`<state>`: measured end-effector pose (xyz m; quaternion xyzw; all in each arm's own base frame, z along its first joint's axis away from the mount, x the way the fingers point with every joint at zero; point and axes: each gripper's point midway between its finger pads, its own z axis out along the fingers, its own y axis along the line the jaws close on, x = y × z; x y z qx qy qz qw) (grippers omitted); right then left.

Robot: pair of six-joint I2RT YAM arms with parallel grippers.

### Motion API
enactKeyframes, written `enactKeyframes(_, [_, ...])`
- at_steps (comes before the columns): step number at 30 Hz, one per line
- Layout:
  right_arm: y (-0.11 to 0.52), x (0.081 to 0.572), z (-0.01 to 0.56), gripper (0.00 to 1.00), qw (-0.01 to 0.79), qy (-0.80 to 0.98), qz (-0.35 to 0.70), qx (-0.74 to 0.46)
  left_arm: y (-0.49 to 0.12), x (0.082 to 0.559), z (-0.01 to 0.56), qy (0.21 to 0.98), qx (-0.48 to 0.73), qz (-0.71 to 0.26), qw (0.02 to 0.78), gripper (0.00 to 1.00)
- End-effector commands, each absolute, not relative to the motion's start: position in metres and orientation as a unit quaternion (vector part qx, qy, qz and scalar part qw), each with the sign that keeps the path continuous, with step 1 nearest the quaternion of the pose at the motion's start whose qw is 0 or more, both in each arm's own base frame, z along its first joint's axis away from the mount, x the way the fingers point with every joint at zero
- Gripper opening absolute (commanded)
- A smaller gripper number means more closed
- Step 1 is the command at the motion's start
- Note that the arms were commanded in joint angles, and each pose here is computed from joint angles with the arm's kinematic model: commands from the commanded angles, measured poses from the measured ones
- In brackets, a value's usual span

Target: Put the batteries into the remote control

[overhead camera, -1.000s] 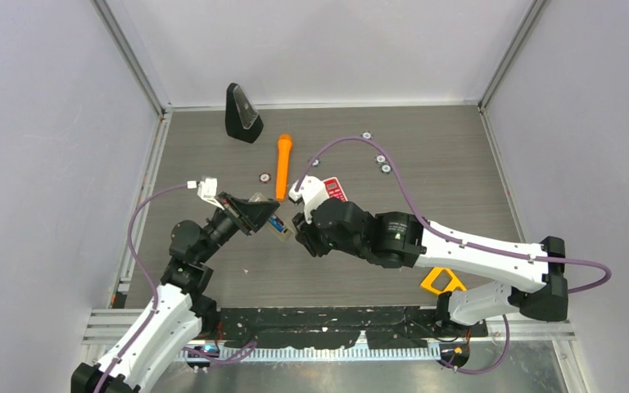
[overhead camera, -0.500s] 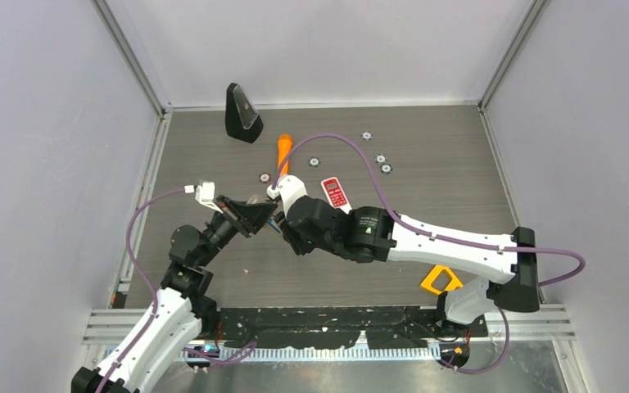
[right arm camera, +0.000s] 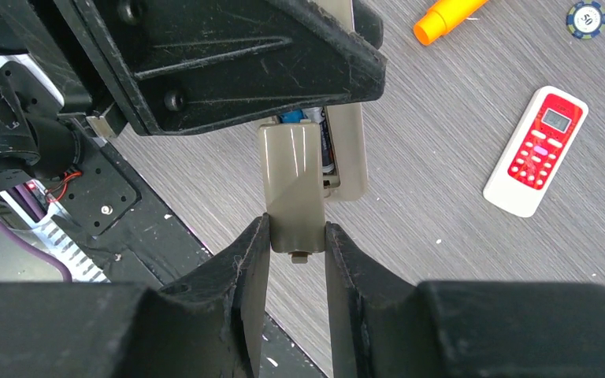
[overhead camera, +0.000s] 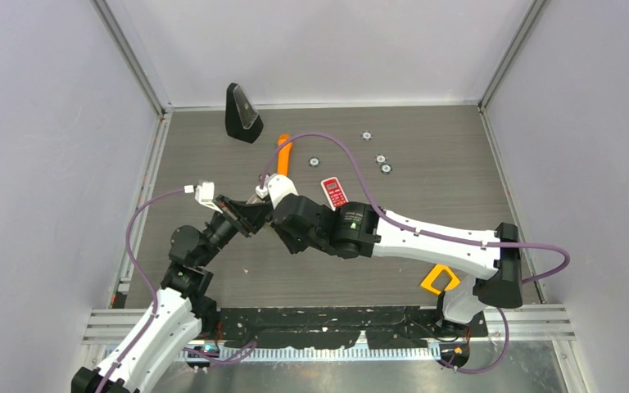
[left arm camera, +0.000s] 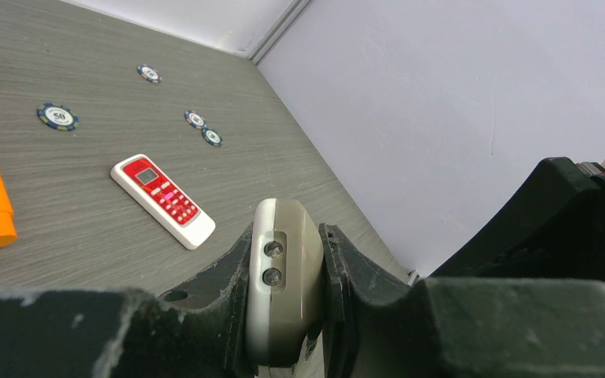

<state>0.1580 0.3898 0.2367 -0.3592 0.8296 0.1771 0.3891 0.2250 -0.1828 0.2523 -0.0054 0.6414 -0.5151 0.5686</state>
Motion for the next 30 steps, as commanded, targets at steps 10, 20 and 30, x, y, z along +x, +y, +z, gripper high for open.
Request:
enactKeyframes(10, [0.399, 0.163, 0.252, 0.27, 0.4, 0.828, 0.168, -0.356, -0.181, 0.222, 0.279, 0.604, 0.008, -0.523, 0.601, 0.0])
enactKeyframes(20, [0.398, 0.165, 0.247, 0.27, 0.395, 0.834, 0.155, -0.353, -0.181, 0.221, 0.279, 0.604, 0.008, -0.524, 0.6, 0.0])
enactKeyframes(30, [0.404, 0.17, 0.249, 0.27, 0.401, 0.832, 0.152, -0.352, -0.181, 0.22, 0.274, 0.609, 0.006, -0.525, 0.595, 0.0])
